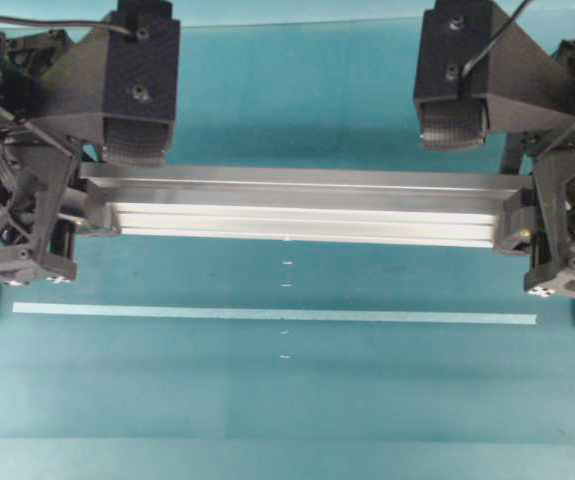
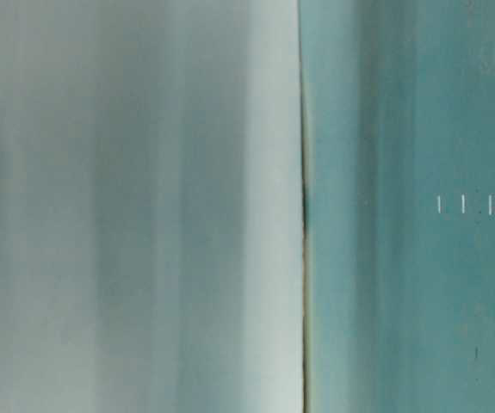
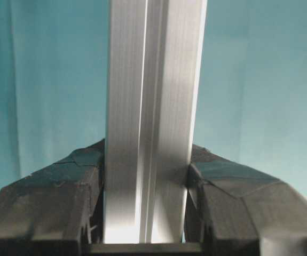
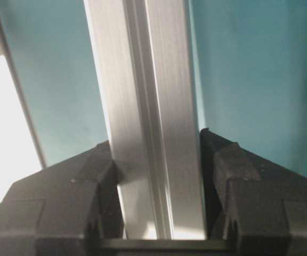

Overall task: Lift the metal rail with both hands.
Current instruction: 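Lift the rail upward with both grippers together, then lower the held rail back down onto the table with both grippers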

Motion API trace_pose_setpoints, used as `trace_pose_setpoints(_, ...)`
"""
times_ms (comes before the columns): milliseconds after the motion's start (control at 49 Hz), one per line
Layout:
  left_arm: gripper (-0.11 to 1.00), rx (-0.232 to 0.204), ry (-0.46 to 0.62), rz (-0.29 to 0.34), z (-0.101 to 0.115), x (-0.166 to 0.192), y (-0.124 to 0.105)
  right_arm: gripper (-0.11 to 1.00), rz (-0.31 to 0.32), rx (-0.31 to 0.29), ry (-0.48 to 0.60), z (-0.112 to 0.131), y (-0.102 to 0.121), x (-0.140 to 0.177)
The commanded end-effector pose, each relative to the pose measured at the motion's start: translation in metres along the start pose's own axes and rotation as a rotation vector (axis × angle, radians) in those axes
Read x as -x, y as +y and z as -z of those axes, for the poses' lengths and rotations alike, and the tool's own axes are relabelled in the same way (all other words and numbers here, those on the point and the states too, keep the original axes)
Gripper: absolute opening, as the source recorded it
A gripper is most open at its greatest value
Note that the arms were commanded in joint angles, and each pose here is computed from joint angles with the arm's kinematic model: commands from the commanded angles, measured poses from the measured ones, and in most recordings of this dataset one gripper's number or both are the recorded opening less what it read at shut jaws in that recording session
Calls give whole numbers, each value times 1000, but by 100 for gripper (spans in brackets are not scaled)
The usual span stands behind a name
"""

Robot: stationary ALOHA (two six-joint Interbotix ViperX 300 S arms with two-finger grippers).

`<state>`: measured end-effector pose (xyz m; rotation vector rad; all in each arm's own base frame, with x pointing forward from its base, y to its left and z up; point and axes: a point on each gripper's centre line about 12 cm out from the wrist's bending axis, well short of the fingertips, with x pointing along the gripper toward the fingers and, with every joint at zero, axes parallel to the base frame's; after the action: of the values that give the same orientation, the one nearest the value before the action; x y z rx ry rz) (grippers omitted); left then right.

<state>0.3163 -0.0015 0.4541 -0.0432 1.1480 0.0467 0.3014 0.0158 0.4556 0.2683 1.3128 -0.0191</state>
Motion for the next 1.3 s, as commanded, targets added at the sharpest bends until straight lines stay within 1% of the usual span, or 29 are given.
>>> trace_pose_setpoints(0, 28, 47, -57, -7, -5, 13, 5, 37, -6, -82, -42, -3, -1, 9)
trace_pose_setpoints(265, 28, 49, -53, -9, -5, 13, 5, 37, 9, -88, -47, -4, -4, 9)
trace_pose_setpoints(408, 28, 46, -48, -7, -6, 14, 4, 37, 32, -90, -50, -5, -7, 8)
trace_pose_setpoints(550, 28, 48, -28, -8, -4, 8, 3, 37, 43, -92, -23, -4, -8, -2)
trace_pose_setpoints(652, 28, 47, 27, -11, 0, -10, 2, 37, 60, -90, 49, 1, -12, -24)
trace_pose_setpoints(734, 28, 45, 85, -17, 3, -36, 2, 37, 94, -93, 111, 7, -20, -49)
trace_pose_setpoints(795, 28, 44, 111, -18, 6, -51, 2, 37, 104, -90, 135, 12, -25, -71)
trace_pose_setpoints(877, 28, 44, 150, -24, 12, -72, 3, 37, 104, -84, 118, 15, -30, -93)
trace_pose_setpoints(1019, 28, 56, 205, -34, 32, -116, 10, 37, 97, -74, 69, 23, -37, -124)
trace_pose_setpoints(1101, 28, 57, 199, -33, 44, -144, 10, 37, 98, -73, 68, 29, -42, -145)
trace_pose_setpoints(1223, 28, 51, 190, -30, 57, -169, 10, 37, 104, -72, 92, 39, -48, -175)
trace_pose_setpoints(1284, 28, 50, 198, -31, 64, -180, 10, 37, 102, -57, 87, 43, -50, -188)
